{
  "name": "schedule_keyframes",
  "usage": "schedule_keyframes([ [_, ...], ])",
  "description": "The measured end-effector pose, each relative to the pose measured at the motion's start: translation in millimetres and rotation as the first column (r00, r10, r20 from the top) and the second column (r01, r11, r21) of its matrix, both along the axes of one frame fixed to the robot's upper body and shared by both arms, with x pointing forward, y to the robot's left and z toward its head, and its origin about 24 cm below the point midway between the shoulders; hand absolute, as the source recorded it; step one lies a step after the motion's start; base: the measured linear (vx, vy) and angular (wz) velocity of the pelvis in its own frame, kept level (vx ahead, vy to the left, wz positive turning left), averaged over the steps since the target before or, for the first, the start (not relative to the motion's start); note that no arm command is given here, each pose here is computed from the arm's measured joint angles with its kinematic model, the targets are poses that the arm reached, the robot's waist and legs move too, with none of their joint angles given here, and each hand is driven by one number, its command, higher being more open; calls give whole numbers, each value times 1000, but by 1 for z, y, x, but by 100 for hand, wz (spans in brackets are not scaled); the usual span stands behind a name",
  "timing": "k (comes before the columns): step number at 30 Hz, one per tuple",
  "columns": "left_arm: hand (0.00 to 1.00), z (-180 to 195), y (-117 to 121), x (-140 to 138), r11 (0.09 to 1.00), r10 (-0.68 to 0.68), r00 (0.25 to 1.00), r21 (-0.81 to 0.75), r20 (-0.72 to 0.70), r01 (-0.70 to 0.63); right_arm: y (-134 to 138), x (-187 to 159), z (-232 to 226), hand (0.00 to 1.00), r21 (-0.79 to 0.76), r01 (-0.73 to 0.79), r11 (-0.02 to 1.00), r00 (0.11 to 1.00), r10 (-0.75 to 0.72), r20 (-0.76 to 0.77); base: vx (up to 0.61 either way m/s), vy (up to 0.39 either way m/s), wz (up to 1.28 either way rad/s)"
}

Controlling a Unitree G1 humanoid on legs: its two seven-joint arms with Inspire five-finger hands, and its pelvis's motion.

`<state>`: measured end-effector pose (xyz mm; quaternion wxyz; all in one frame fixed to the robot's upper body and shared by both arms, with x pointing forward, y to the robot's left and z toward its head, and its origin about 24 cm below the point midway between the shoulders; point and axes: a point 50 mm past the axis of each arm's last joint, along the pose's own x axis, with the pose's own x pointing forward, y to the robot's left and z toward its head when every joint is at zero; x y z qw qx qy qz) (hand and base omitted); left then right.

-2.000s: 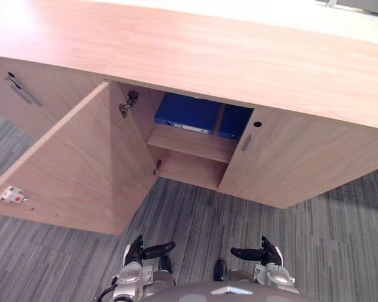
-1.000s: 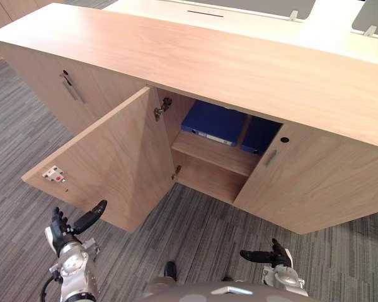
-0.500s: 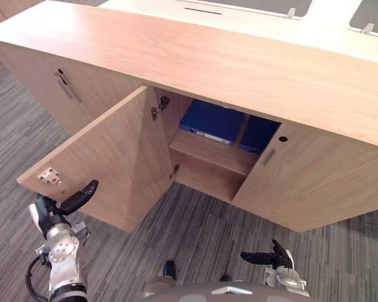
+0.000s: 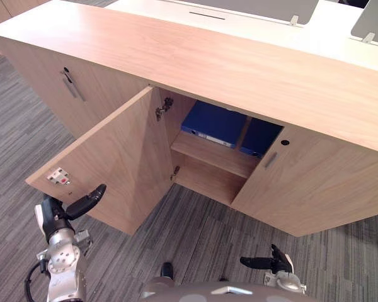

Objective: Walk over to the cabinet, pick up the folder, carry it to the office cabinet, place the folder inside the office cabinet, then close the office cabinet door

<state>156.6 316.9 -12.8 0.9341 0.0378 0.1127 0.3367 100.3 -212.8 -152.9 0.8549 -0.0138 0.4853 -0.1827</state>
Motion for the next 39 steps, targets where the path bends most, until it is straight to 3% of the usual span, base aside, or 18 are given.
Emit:
schedule_keyframes([
  [15,100,-15,-61,-24,929,-322,947,-192,2,316,6,-10,-4,100,11,-69,998,997,70,-43,-37,12,5],
  [26,100,-34,-121,-33,717,-613,789,-390,39,577,8,-11,-5,100,22,-83,996,995,83,-45,-27,18,-9],
  [33,100,-31,-160,-15,570,-733,669,-423,126,704,6,-4,-2,100,9,-84,996,996,84,-18,-4,19,-29],
  [39,100,-20,-167,9,566,-762,632,-331,139,755,5,-2,-1,100,-2,-77,997,997,77,-11,26,2,-22],
])
